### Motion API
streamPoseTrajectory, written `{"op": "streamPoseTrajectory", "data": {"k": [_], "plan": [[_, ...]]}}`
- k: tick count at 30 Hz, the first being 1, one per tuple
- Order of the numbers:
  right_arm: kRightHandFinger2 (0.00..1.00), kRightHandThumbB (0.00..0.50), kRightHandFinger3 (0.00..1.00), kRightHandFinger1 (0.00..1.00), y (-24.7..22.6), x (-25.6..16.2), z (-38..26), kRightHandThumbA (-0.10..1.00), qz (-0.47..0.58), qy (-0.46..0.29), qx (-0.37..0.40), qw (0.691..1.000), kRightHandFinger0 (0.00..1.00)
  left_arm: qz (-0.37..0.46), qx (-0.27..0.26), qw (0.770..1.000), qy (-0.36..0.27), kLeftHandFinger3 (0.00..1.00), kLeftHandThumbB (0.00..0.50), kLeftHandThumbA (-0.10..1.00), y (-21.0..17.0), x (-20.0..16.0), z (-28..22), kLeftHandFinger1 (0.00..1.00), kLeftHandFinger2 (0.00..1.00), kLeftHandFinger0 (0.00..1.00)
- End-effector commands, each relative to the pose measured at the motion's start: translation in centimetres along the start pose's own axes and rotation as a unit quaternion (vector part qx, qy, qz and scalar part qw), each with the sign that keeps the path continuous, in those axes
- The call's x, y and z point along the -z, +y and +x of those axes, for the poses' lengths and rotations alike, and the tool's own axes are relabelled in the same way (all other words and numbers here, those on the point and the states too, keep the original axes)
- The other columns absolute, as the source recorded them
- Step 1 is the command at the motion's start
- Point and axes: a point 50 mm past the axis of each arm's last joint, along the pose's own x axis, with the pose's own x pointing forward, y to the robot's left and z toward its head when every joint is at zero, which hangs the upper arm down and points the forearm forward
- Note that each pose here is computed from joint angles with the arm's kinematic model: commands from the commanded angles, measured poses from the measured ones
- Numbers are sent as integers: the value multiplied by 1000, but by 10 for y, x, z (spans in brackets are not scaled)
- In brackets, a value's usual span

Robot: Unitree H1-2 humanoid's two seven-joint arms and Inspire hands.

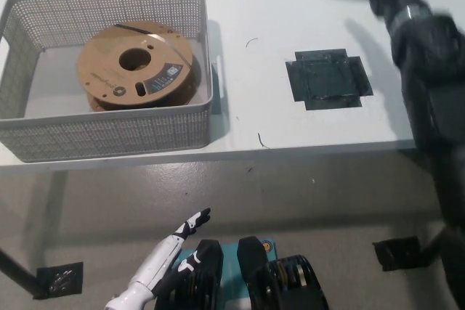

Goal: Use the right hand to pick up a 3d printing filament and place it into a container on the left side

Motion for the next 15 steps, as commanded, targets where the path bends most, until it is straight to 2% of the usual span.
{"op": "streamPoseTrajectory", "data": {"k": [1,3,5,7,11,12,13,14,15], "plan": [[1000,295,1000,1000,6,-169,-236,1000,-115,-489,1,865,1000,6,-18,999,-27,1000,244,1000,15,-7,10,1000,1000,1000],[1000,361,1000,1000,18,-161,-258,1000,-108,-501,11,858,1000,6,-17,999,-27,1000,234,1000,12,-6,9,1000,1000,1000],[1000,377,1000,1000,35,-155,-275,1000,-101,-524,27,845,1000,5,-15,1000,-22,1000,246,1000,10,-5,6,1000,1000,1000],[1000,363,1000,1000,47,-152,-290,1000,-100,-532,22,841,1000,7,-16,1000,-21,1000,247,1000,9,-5,7,1000,1000,1000],[1000,419,1000,1000,74,-136,-314,1000,-102,-565,40,818,1000,6,-18,1000,-20,1000,261,1000,10,-5,8,1000,1000,1000],[1000,393,1000,1000,81,-130,-320,1000,-94,-562,48,820,1000,6,-18,1000,-18,1000,262,1000,10,-5,8,1000,1000,1000],[1000,388,1000,1000,84,-129,-322,1000,-89,-560,50,822,1000,6,-19,1000,-17,1000,262,1000,11,-4,8,1000,1000,1000],[1000,356,1000,1000,92,-125,-327,1000,-79,-554,63,826,1000,5,-19,1000,-20,1000,258,1000,11,-4,8,1000,1000,1000],[1000,360,1000,1000,96,-123,-329,1000,-76,-546,58,832,1000,4,-21,1000,-19,1000,257,1000,11,-3,6,1000,1000,1000]]}}
